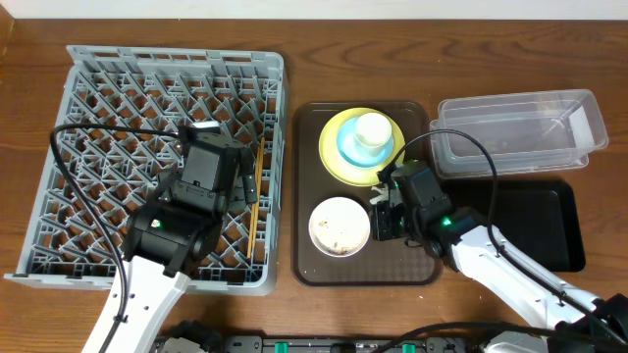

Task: Sort waste into correct bins and load items into the dishwasher
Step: 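Lower and close the right gripper on the white plastic bag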

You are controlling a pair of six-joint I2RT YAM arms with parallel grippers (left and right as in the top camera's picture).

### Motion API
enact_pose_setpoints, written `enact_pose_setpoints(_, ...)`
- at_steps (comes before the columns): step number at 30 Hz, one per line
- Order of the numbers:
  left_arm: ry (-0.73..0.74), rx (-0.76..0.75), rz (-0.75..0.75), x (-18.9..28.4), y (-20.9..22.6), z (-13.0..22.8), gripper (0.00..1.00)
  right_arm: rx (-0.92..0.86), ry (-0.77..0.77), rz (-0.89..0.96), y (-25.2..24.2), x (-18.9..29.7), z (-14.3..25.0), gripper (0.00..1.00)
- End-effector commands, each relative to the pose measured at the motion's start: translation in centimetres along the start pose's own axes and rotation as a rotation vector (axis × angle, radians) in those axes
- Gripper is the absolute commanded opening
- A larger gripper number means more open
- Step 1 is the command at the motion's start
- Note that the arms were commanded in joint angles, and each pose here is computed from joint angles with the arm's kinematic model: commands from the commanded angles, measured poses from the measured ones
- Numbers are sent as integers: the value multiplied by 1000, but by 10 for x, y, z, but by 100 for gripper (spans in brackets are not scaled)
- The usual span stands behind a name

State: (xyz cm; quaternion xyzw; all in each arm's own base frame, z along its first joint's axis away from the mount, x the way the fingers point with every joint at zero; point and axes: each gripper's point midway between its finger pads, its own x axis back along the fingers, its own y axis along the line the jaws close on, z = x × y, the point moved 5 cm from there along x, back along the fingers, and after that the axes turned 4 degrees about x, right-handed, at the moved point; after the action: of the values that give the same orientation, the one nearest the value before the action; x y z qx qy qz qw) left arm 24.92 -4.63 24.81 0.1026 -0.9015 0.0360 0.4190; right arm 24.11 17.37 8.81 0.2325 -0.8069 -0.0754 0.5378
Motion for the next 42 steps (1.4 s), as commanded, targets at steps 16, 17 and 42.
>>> enact_pose_setpoints(16, -23, 12, -6, 4, 1, -7, 93, -7, -67, 108, -28, 31, -34, 66)
enact_pose_setpoints(17, -23, 12, -6, 4, 1, -7, 93, -5, -46, 109, -29, 24, -31, 65)
enact_pose_setpoints(42, -23, 12, -6, 4, 1, -7, 93, 35, -17, 65, -17, 8, -34, 1)
